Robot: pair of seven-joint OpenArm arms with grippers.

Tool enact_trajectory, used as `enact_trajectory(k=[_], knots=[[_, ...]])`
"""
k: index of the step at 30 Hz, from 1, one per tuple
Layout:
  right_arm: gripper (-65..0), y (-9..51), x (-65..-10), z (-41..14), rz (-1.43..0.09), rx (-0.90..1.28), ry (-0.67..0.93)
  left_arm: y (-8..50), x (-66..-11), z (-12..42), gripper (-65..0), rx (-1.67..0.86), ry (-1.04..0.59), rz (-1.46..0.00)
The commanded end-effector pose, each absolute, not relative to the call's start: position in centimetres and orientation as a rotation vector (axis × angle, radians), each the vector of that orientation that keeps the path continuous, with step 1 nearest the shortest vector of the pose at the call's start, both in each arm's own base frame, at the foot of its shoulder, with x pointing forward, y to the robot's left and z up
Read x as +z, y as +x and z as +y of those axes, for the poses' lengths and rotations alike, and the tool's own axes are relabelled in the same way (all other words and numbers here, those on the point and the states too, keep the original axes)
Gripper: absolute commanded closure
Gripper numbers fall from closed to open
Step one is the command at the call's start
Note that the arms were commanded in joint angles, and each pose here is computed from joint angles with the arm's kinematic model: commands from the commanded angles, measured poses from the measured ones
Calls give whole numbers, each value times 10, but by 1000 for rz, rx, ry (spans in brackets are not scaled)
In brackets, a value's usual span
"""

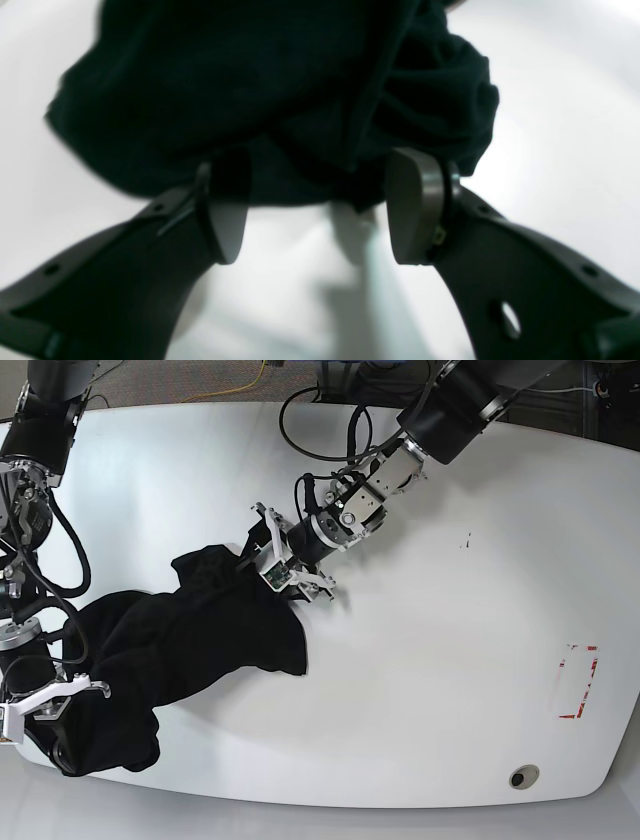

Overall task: Layout the t-shirt on the table in an organized manner, then fold the t-shirt properly
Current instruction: 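Reach the left gripper to the bunched middle of the t-shirt and grasp, then pull the grasped fabric with the left gripper to spread the t-shirt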

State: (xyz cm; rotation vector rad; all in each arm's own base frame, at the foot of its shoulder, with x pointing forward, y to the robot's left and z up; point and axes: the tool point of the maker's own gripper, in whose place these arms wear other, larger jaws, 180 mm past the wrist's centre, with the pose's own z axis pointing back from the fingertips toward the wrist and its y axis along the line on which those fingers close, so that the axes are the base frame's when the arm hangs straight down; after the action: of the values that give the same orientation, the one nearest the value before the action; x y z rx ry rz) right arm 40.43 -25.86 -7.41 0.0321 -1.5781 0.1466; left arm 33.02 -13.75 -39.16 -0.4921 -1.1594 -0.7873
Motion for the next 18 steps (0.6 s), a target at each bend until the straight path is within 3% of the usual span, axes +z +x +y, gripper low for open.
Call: enact_trajectory(k=[1, 18], knots=[[0, 403, -50, -261, -1657, 159, 11, 343, -365, -152, -398, -782, -522, -1239], [0, 402, -59, -258, -1642, 146, 30, 346, -386, -171, -396, -813, -521, -1186]])
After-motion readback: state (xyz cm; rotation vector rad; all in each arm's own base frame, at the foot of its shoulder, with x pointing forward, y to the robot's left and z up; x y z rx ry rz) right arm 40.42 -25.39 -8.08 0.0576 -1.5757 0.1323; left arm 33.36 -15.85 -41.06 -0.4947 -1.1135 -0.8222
